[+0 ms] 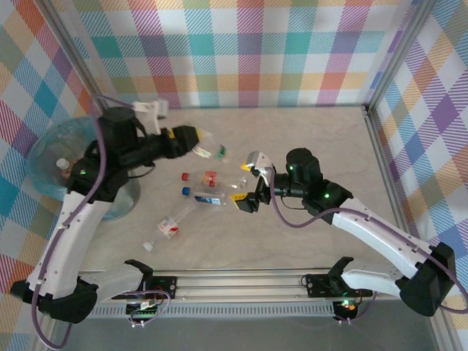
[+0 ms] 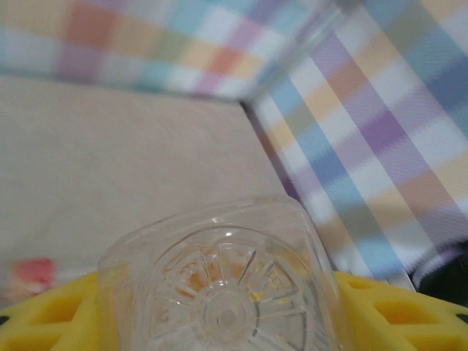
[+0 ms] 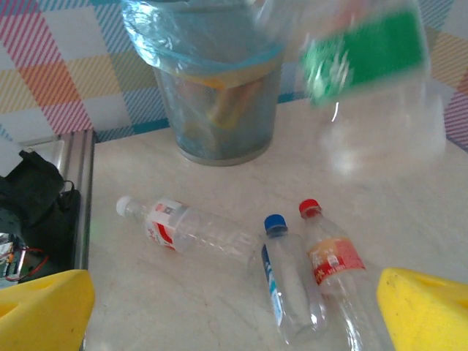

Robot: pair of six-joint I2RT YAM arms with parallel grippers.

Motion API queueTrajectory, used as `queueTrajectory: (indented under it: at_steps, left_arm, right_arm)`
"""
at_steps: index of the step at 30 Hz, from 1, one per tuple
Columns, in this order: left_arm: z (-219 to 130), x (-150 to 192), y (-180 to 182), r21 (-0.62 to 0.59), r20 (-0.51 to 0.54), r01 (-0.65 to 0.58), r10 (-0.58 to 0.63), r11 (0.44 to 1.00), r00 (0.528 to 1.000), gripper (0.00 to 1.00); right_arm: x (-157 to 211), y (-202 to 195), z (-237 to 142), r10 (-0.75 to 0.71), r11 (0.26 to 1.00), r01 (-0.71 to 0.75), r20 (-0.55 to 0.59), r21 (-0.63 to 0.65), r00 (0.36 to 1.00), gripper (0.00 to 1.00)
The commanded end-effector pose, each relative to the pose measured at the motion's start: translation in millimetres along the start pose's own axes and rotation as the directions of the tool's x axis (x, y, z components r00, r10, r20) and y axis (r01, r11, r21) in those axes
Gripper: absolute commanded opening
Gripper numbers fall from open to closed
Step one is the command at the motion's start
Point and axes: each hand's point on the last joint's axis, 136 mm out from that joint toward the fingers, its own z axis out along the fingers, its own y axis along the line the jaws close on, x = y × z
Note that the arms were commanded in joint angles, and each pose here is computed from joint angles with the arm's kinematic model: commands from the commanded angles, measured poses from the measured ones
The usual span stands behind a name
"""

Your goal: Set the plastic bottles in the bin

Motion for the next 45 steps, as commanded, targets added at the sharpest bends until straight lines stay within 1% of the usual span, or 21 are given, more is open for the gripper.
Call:
queueTrajectory:
  at_steps: [1,2,3,5,8,10,12,13,16,17,19,22,24,28,29,30,32,34,38,42,45]
  left_arm:
    - [-42,-43,29,-0.201,0.16,-0.05,0.083,0.978,0.984,0.06]
    - [-49,-53,37,-0.238,0.19,-0.04,0.087,0.97,0.978,0.02]
    - [-57,-63,46,-0.282,0.22,-0.026,0.091,0.959,0.971,0.0]
    - [-70,-78,64,-0.37,0.257,-0.003,0.106,0.929,0.961,0.0]
    - [-92,-98,93,-0.525,0.282,0.015,0.158,0.851,0.946,0.0]
    - [-111,-109,110,-0.628,0.298,0.039,0.194,0.777,0.935,0.0]
    - [-126,-115,126,-0.696,0.311,0.071,0.211,0.715,0.927,0.0]
    - [-132,-117,132,-0.714,0.315,0.085,0.211,0.695,0.925,0.0]
    - [-144,-114,154,-0.774,0.296,0.111,0.202,0.623,0.934,0.0]
    - [-146,-110,161,-0.786,0.284,0.114,0.191,0.608,0.94,0.0]
    - [-145,-103,172,-0.789,0.254,0.109,0.161,0.604,0.954,0.0]
    - [-152,-92,191,-0.828,0.211,0.109,0.125,0.55,0.969,0.0]
    - [-159,-82,205,-0.861,0.178,0.103,0.104,0.499,0.979,0.0]
    - [-166,-63,229,-0.893,0.141,0.103,0.055,0.438,0.989,0.0]
    - [-165,-57,235,-0.897,0.127,0.098,0.04,0.431,0.991,0.0]
    - [-169,-51,245,-0.907,0.128,0.11,0.017,0.406,0.992,0.0]
    - [-169,-37,262,-0.914,0.118,0.119,-0.027,0.388,0.993,0.0]
    - [-165,-22,279,-0.913,0.116,0.137,-0.076,0.384,0.99,0.0]
    - [-151,4,304,-0.896,0.123,0.178,-0.158,0.407,0.98,0.0]
    - [-138,28,325,-0.893,0.104,0.189,-0.22,0.409,0.97,0.0]
    - [-132,45,340,-0.906,0.081,0.184,-0.27,0.382,0.959,0.0]
  right_arm:
    - [-38,12,9,0.003,0.995,0.005,0.08,-0.1,0.997,1.0]
    - [-44,16,14,0.01,0.992,0.0,0.078,-0.129,0.997,1.0]
    - [-50,21,21,0.013,0.987,-0.002,0.071,-0.161,0.997,1.0]
    - [-60,27,36,0.014,0.98,-0.003,0.055,-0.198,0.998,1.0]
    - [-79,36,60,0.018,0.971,-0.006,0.05,-0.241,0.999,0.99]
    - [-92,46,76,0.064,0.955,-0.049,0.042,-0.293,0.997,1.0]
    - [-103,59,94,0.077,0.937,-0.062,0.028,-0.344,0.997,1.0]
    - [-107,65,101,0.077,0.931,-0.066,0.019,-0.359,0.997,1.0]
    - [-114,83,127,0.086,0.913,-0.09,-0.029,-0.398,0.996,1.0]
    - [-116,86,135,0.105,0.908,-0.115,-0.047,-0.404,0.993,1.0]
    - [-116,91,150,0.171,0.88,-0.194,-0.094,-0.434,0.981,1.0]
    - [-113,95,164,0.252,0.84,-0.3,-0.164,-0.452,0.954,1.0]
    - [-106,97,170,0.271,0.828,-0.335,-0.2,-0.451,0.941,1.0]
    - [-92,102,176,0.275,0.819,-0.356,-0.236,-0.451,0.932,1.0]
    - [-89,102,177,0.275,0.819,-0.359,-0.242,-0.449,0.93,1.0]
    - [-85,102,178,0.277,0.819,-0.364,-0.251,-0.444,0.928,1.0]
    - [-79,103,181,0.282,0.817,-0.377,-0.269,-0.437,0.921,1.0]
    - [-72,103,184,0.292,0.812,-0.397,-0.292,-0.428,0.911,1.0]
    - [-62,104,188,0.304,0.804,-0.424,-0.324,-0.416,0.896,1.0]
    - [-52,103,191,0.312,0.803,-0.443,-0.353,-0.399,0.882,1.0]
    - [-47,103,193,0.315,0.801,-0.451,-0.364,-0.393,0.877,1.0]
